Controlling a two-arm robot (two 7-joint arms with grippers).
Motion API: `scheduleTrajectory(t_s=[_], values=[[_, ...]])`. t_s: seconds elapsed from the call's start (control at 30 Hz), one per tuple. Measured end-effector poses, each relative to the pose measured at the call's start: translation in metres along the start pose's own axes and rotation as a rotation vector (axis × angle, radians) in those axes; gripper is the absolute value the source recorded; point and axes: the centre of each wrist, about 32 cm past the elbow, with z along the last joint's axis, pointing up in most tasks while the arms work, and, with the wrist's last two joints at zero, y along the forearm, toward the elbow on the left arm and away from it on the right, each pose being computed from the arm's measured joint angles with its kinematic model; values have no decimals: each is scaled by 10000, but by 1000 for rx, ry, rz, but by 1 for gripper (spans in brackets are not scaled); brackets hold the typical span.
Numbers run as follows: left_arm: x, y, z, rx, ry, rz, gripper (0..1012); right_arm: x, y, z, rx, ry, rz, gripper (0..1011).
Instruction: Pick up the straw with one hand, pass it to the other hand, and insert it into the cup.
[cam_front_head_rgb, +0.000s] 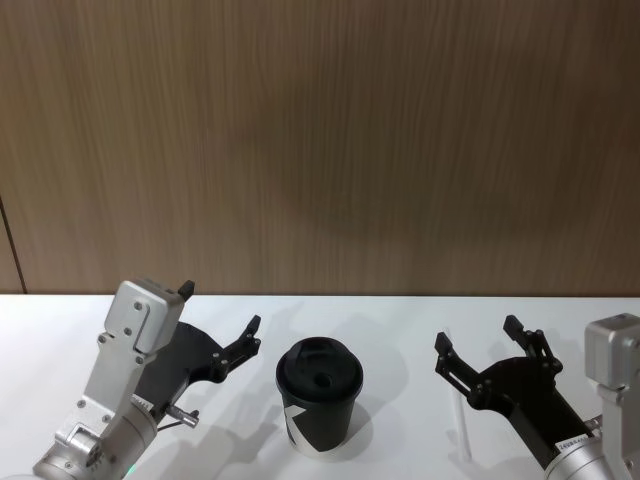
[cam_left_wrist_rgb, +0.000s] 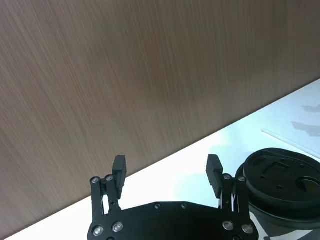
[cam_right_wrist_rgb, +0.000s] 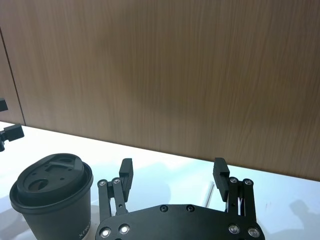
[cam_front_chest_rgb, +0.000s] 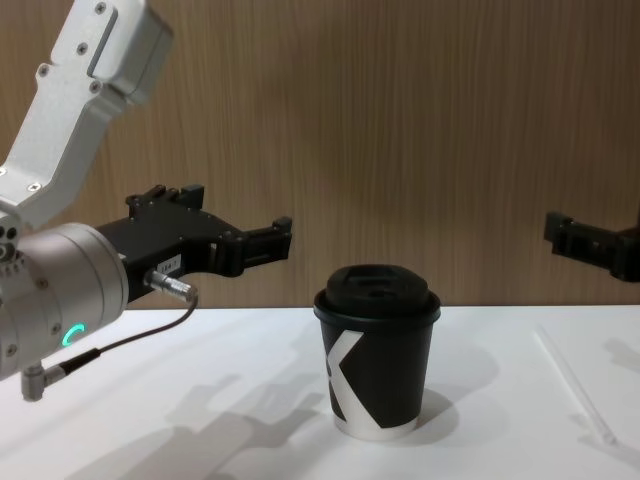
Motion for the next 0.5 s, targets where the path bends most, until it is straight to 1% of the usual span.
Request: scheduleTrajectory(t_s=[0.5], values=[[0,0,0,0,0,0,1003,0,0,0,0,0,0,1001]])
